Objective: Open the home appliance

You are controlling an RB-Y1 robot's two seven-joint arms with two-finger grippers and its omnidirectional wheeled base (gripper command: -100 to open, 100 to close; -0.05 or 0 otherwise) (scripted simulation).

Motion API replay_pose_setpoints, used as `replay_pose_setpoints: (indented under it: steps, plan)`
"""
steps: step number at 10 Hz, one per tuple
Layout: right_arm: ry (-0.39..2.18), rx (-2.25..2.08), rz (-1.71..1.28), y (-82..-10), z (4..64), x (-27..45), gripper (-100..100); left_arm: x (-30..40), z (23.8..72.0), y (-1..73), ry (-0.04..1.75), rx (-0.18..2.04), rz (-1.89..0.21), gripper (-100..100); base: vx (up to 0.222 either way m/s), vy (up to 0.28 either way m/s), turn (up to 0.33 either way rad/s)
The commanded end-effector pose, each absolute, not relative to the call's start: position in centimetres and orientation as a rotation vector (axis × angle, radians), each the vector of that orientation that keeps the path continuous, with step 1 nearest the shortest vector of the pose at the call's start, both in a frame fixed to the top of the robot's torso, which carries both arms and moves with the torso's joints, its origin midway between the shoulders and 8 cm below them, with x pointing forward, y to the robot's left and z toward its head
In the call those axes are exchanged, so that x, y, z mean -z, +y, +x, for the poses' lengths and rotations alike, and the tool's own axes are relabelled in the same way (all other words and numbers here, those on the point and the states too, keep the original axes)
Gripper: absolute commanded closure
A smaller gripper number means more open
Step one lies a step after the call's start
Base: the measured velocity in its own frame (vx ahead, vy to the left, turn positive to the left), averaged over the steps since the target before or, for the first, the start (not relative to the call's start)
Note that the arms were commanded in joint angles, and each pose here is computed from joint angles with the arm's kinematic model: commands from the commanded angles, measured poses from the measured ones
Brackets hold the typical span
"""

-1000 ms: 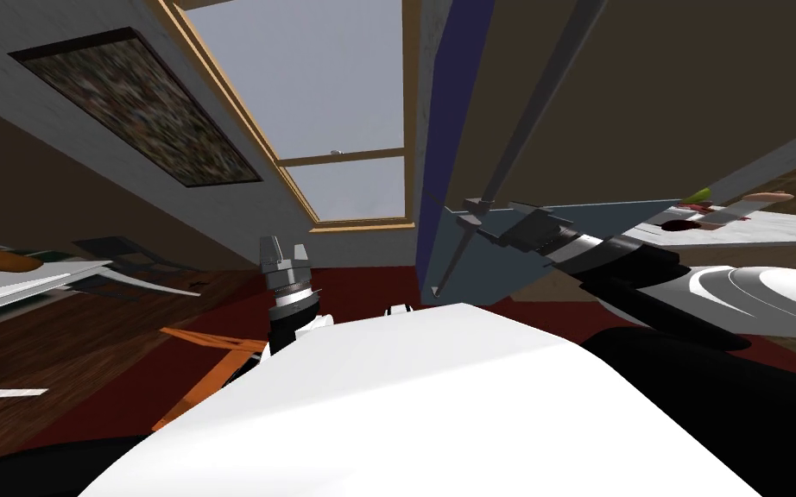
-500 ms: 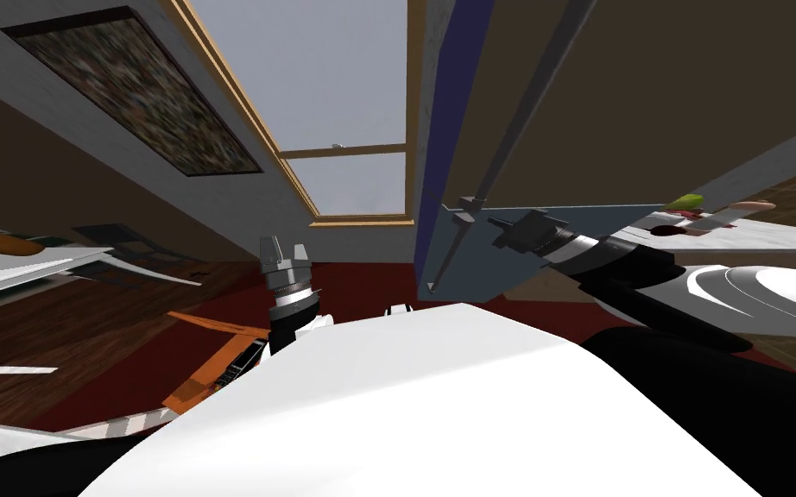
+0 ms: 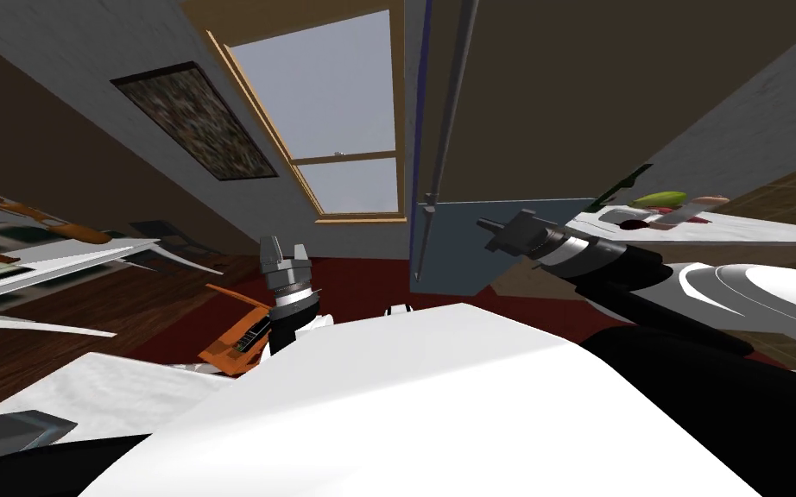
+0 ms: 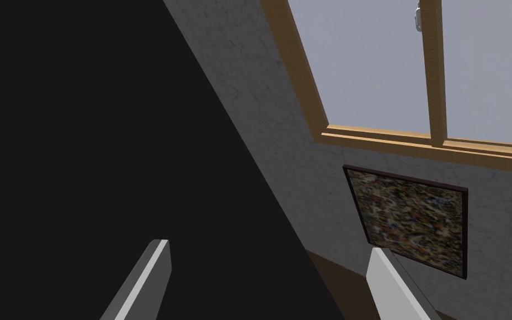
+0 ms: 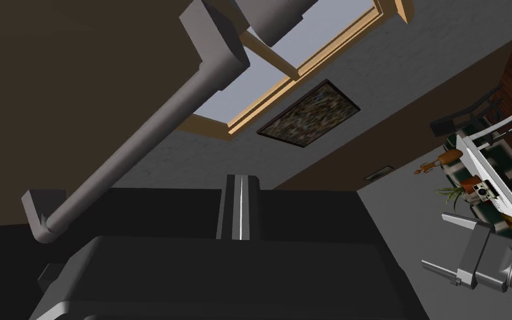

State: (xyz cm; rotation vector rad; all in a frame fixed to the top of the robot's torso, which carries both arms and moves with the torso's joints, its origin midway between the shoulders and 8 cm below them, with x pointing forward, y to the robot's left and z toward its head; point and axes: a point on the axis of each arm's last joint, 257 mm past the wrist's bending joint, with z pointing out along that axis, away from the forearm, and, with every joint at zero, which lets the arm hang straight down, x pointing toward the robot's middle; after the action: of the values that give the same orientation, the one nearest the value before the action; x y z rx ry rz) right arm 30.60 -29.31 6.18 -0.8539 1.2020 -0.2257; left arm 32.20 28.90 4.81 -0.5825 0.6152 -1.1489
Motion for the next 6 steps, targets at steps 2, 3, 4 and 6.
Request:
replay_pose_setpoints:
  steps: [2, 3, 4, 6]
  plan:
    - [1.149, 0.136, -0.916, -25.4, 29.4, -6.3, 100, -4.8, 32.2, 28.9, 0.615, 1.149, -0.582, 0, -0.271, -0.211, 0.094]
    - [1.159, 0.15, -0.906, -26.0, 29.8, -6.1, 100, -4.8, 32.2, 28.9, 0.615, 1.149, -0.583, 0, -0.124, -0.089, 0.024]
    - [1.185, 0.169, -0.884, -27.5, 30.4, -5.7, -100, -4.8, 32.2, 28.9, 0.615, 1.149, -0.583, 0, -0.014, -0.009, -0.018]
    - [1.221, 0.197, -0.848, -29.8, 31.1, -5.2, -100, -4.8, 32.2, 28.9, 0.615, 1.149, -0.583, 0, 0.047, 0.042, -0.018]
